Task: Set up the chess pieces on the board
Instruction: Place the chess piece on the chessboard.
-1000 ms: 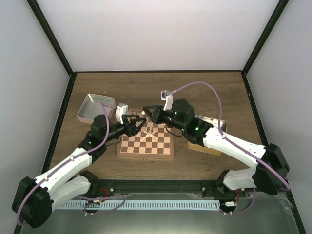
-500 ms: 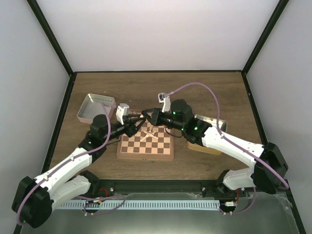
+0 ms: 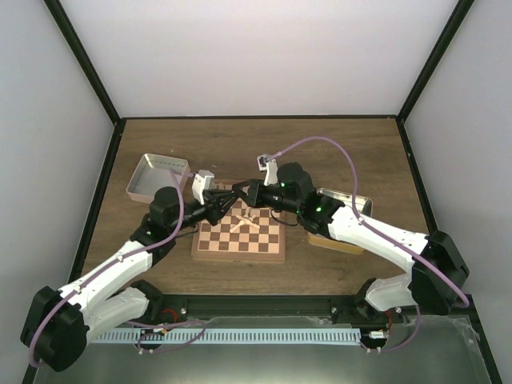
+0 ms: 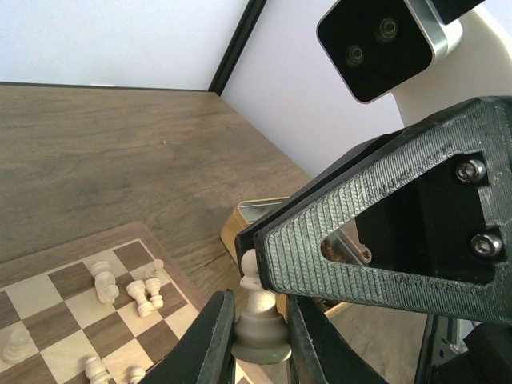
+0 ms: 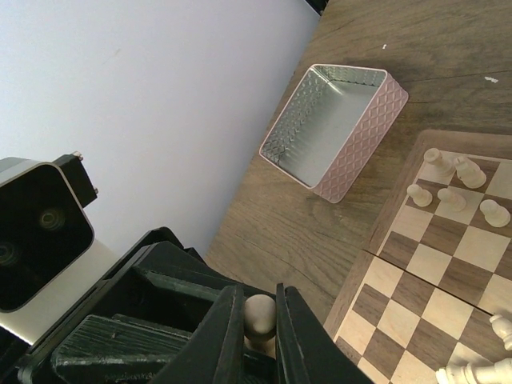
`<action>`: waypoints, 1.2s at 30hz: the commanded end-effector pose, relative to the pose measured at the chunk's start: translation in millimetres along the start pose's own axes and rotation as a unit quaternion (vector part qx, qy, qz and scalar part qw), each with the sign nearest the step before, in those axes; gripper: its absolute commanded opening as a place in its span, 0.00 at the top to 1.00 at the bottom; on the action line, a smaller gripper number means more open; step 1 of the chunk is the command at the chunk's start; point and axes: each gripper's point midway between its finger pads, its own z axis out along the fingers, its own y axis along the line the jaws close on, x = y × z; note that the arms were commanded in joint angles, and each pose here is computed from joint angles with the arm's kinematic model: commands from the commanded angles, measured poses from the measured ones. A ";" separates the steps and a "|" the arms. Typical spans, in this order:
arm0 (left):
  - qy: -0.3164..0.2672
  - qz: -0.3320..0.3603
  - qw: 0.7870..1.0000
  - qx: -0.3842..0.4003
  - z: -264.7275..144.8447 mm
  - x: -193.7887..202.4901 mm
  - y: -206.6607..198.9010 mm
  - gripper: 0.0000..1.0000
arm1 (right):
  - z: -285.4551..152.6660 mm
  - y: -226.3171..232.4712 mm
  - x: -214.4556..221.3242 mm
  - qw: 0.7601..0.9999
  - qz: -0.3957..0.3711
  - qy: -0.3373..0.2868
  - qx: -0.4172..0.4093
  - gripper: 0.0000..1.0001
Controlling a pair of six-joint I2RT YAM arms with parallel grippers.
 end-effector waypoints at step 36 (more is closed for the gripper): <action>0.035 0.363 0.924 0.118 -14.1 -9.7 -69.9 0.96 | -65.6 43.5 16.8 0.978 -0.080 0.165 -0.103 0.56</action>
